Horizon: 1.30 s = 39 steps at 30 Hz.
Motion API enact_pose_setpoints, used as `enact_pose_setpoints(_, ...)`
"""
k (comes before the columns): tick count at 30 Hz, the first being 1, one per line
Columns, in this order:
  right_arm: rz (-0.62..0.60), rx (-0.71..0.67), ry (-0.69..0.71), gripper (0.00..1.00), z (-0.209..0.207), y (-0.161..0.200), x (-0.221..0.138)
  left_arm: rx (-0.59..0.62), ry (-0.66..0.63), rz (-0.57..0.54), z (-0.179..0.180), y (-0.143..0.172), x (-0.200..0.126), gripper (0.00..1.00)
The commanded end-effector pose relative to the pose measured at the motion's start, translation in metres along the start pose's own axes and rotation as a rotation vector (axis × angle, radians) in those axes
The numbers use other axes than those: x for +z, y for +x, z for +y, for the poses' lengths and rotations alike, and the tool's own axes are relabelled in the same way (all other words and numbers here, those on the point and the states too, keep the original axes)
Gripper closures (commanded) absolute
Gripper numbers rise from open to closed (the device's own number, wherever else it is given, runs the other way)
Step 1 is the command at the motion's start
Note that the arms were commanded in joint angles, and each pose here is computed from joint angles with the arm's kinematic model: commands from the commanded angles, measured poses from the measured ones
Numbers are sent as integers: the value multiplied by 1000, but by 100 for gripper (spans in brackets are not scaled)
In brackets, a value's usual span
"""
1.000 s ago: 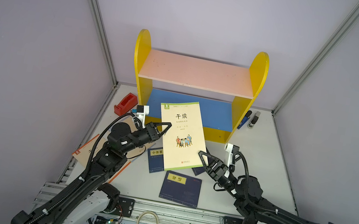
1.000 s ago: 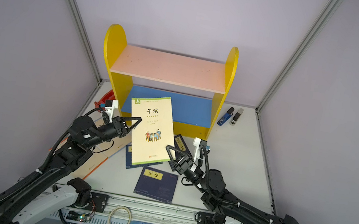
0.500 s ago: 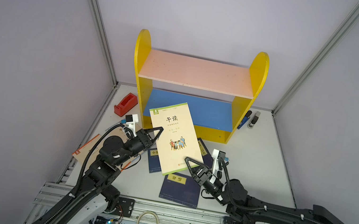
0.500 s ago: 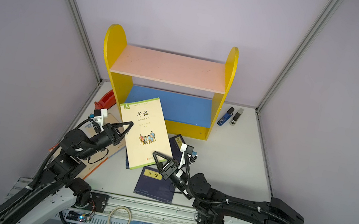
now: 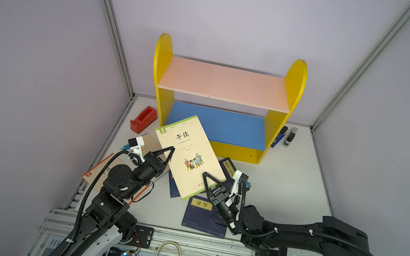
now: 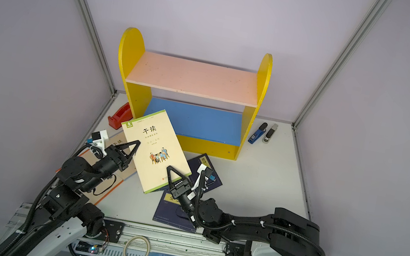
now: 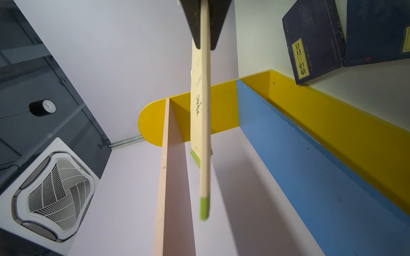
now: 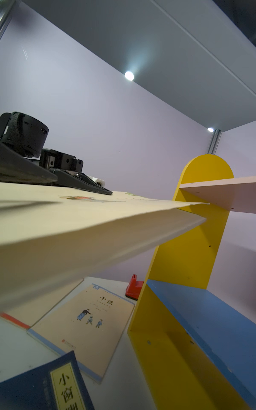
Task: Stacking books/files
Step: Pass the book.
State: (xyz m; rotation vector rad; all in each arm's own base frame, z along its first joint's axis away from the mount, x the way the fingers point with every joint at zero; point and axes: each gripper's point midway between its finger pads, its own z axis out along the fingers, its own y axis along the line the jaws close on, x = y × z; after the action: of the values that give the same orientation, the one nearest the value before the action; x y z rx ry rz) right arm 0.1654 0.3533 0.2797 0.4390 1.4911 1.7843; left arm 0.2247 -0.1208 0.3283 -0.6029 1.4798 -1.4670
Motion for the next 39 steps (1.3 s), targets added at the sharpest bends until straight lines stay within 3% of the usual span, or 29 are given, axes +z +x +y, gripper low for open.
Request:
enact_pose_setpoints(1,-103,87,-84,67,27,-10,-2,-10,-36,-46,9,-7,-1,100)
enact_pose_setpoints(14,-174,218,9,70,-6,4,3,-35,-52,-80,19,-10,-9,100)
enact_pose_setpoints(24,-201,219,15,100,-7,7,12,-45,-27,-65,11,-6,-13,100)
enact_pose_setpoints(26,-202,200,14,100,-5,6,11,-41,-35,-59,11,-5,-13,100)
enact_pose_setpoints(27,-201,187,10,100,-3,4,11,-35,-50,-53,11,-5,-14,92)
enact_pose_setpoints(31,-175,121,-7,100,2,-12,8,15,-201,-76,18,-14,-29,39)
enact_pose_setpoints(34,-99,72,13,100,-5,-22,20,25,-379,-134,28,-29,-50,11)
enact_pose_setpoints(36,-44,56,23,100,-4,-31,29,73,-425,-166,19,-40,-58,1)
enact_pose_setpoints(39,-4,-48,40,100,-3,-46,34,235,-427,-217,-9,-60,-59,0)
